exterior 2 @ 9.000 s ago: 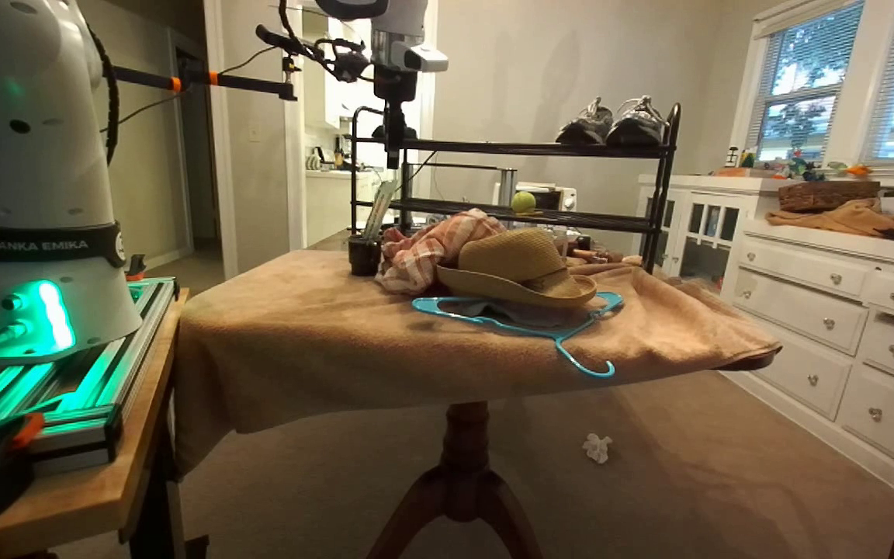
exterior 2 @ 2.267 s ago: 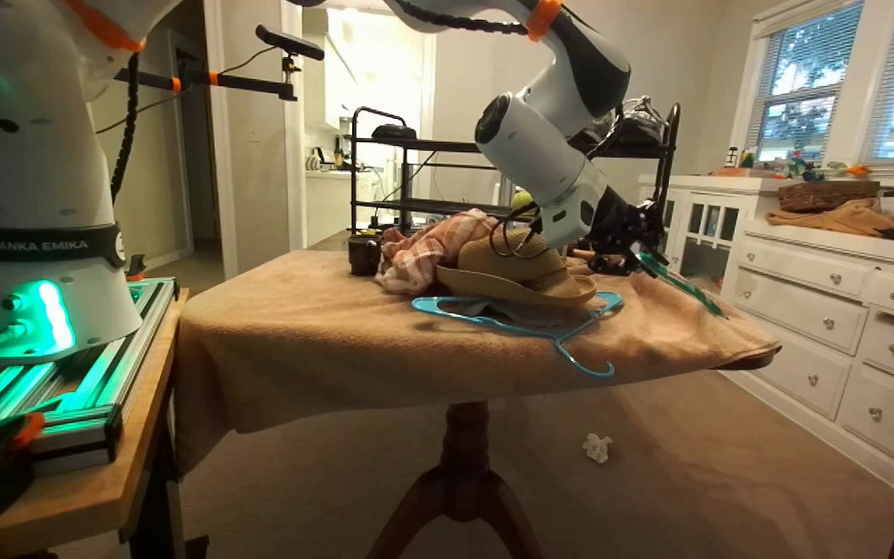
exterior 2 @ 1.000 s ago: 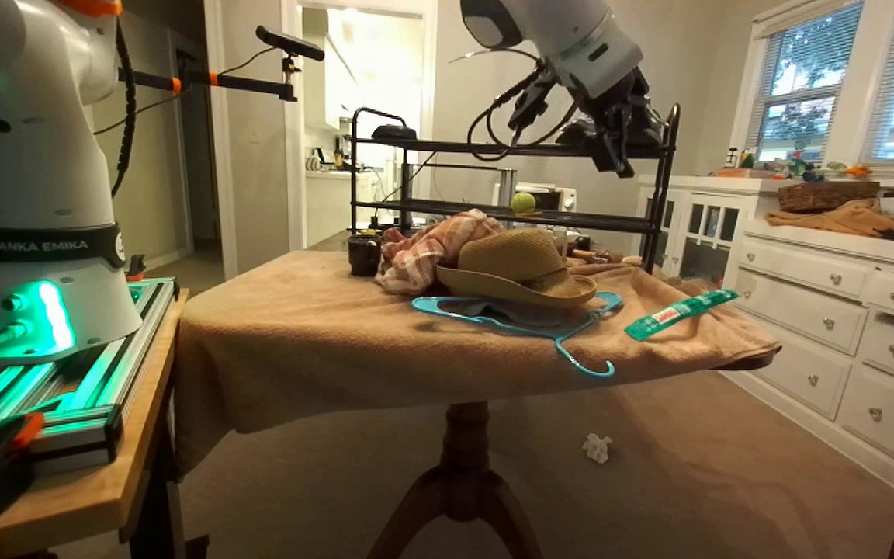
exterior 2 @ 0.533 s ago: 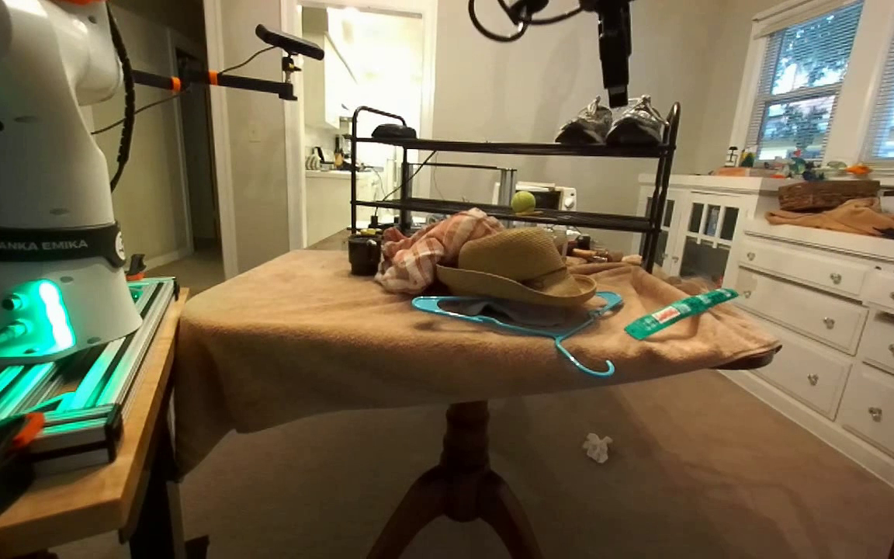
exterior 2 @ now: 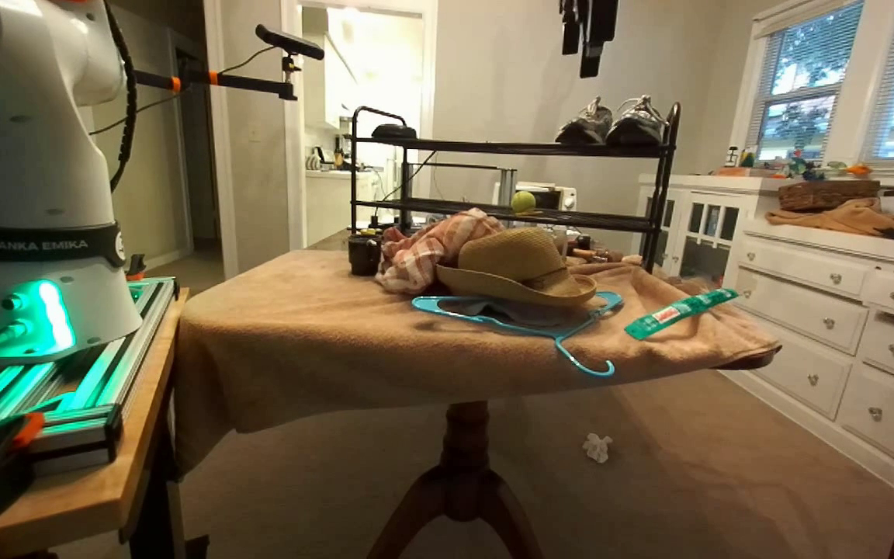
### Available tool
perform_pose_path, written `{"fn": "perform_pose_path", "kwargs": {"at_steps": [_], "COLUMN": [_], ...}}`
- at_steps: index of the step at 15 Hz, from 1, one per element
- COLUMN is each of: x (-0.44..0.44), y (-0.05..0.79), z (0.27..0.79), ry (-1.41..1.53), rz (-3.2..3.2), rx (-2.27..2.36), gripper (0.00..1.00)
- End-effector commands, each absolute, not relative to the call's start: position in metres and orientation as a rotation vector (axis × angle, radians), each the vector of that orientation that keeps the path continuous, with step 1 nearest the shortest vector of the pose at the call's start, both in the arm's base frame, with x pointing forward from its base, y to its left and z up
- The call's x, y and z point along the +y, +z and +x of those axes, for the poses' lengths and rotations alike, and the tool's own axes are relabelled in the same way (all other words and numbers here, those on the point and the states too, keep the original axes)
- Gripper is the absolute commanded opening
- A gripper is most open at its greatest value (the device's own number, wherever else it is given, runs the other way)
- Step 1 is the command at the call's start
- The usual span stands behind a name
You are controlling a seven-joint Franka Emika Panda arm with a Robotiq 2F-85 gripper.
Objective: Move the green object to the bottom-right corner of the table
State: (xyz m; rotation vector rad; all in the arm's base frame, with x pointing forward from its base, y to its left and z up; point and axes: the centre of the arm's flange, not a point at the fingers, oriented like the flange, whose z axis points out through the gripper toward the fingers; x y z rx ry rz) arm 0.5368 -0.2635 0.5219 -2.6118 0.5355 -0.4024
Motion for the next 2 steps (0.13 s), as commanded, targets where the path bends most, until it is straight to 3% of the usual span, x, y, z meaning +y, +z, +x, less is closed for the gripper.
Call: {"fn": "perform_pose_path", "kwargs": {"at_steps": [1,2], "x": [-0.2612,-0.2607], "y": [0.5230,0.5234], "z": [0.5379,0.5383], "ry": [-0.400,-0.401], "rz": [-2.617,-2.616], "rx": [0.525,0.524], "gripper": [1.00,1.00]}}
